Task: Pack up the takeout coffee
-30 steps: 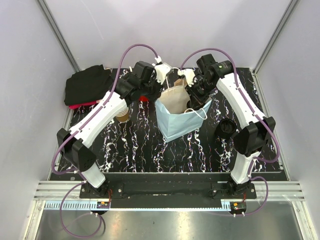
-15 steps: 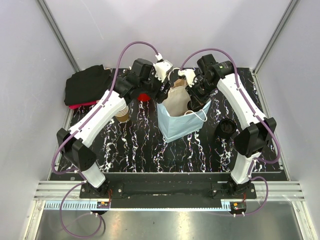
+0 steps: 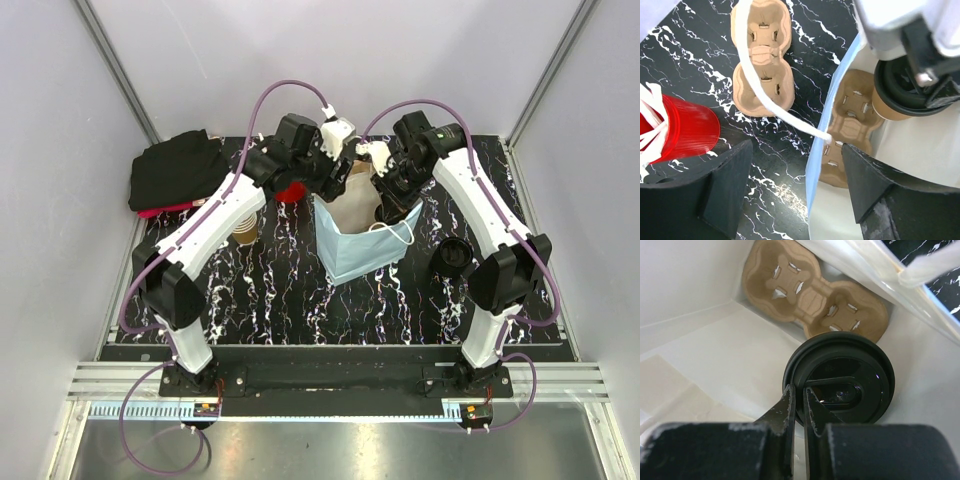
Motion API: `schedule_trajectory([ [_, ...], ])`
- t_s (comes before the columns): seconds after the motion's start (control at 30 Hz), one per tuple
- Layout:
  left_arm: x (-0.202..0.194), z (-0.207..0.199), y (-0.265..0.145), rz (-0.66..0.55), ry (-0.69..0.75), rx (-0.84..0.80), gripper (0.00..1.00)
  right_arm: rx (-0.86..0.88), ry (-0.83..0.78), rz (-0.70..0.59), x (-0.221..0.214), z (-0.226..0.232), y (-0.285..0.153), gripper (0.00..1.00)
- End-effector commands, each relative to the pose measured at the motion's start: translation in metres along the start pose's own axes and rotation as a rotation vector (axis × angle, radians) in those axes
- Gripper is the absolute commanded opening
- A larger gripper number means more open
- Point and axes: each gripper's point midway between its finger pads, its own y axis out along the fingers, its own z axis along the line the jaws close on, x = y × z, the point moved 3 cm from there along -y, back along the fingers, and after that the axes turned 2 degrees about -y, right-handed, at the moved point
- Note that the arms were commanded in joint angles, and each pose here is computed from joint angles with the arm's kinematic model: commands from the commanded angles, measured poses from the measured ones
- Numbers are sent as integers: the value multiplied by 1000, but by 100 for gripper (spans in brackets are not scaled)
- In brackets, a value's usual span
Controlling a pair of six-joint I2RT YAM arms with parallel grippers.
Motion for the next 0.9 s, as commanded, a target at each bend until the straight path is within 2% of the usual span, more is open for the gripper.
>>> schedule_trajectory([
  [0.0, 29, 3, -4, -102, 12, 15, 70, 12, 15, 54, -19, 16, -18, 0],
  [0.33, 32, 9, -1, -122, 11, 49, 41, 7, 0, 54, -21, 15, -16, 0],
  [0.43, 33, 10, -1, -129, 7, 49, 36, -3, -12, 44, -20, 13, -15, 0],
  [0.87, 32, 24, 2, -126, -25, 79, 27, -2, -23, 47, -23, 12, -8, 0],
])
